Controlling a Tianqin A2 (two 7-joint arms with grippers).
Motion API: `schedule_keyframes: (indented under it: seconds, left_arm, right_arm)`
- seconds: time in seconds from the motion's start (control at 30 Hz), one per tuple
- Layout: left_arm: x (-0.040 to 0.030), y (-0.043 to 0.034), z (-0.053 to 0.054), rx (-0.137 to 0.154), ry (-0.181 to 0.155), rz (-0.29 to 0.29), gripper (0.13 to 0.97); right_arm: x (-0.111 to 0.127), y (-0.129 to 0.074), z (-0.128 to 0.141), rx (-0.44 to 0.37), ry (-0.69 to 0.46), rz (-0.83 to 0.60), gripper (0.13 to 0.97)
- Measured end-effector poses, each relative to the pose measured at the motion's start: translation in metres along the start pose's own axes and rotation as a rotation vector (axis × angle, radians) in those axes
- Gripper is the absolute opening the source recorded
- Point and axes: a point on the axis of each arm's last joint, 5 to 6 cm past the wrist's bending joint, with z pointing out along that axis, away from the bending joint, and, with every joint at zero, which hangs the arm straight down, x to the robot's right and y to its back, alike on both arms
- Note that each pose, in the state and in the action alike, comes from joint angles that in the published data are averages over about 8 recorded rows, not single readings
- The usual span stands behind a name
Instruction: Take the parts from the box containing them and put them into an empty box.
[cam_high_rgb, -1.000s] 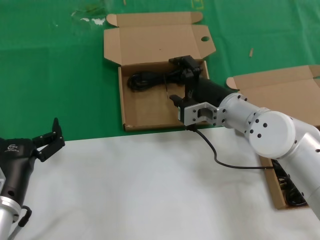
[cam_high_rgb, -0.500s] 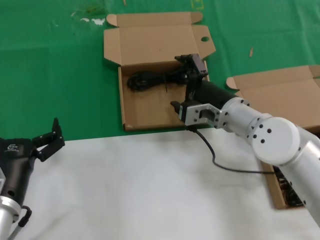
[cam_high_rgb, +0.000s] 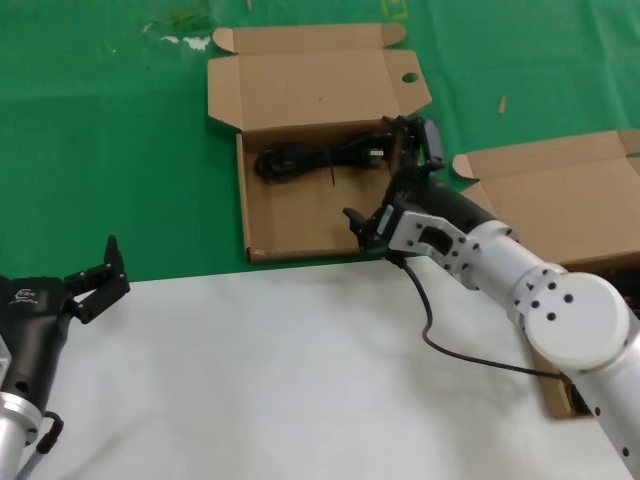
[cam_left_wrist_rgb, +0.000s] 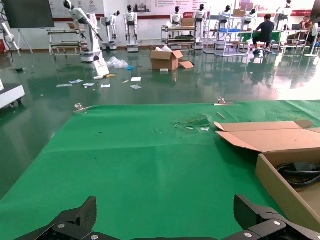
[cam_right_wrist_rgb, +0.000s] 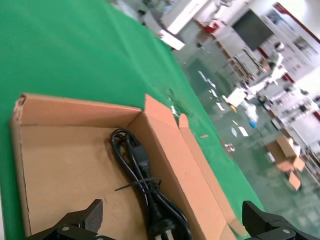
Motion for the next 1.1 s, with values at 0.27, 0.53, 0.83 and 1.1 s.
schedule_keyframes:
  seconds: [0.27, 0.53, 0.83, 1.1]
  left_arm:
    - [0.0, 0.0, 0.0, 0.0, 0.0, 0.0, 0.966]
    - [0.0, 0.0, 0.0, 0.0, 0.0, 0.0, 0.966]
    - [0.0, 0.0, 0.0, 0.0, 0.0, 0.0, 0.966]
    - [0.0, 0.0, 0.0, 0.0, 0.0, 0.0, 0.966]
  right_arm:
    - [-0.009, 0.005, -0.017, -0.007, 0.052, 0.16, 0.966]
    - [-0.017, 0.01, -0.035, -0.017, 0.107, 0.315, 0.966]
    - [-0.025, 0.016, -0.057, -0.031, 0.17, 0.483, 0.966]
    - [-0.031, 0.021, -0.078, -0.046, 0.231, 0.629, 0.966]
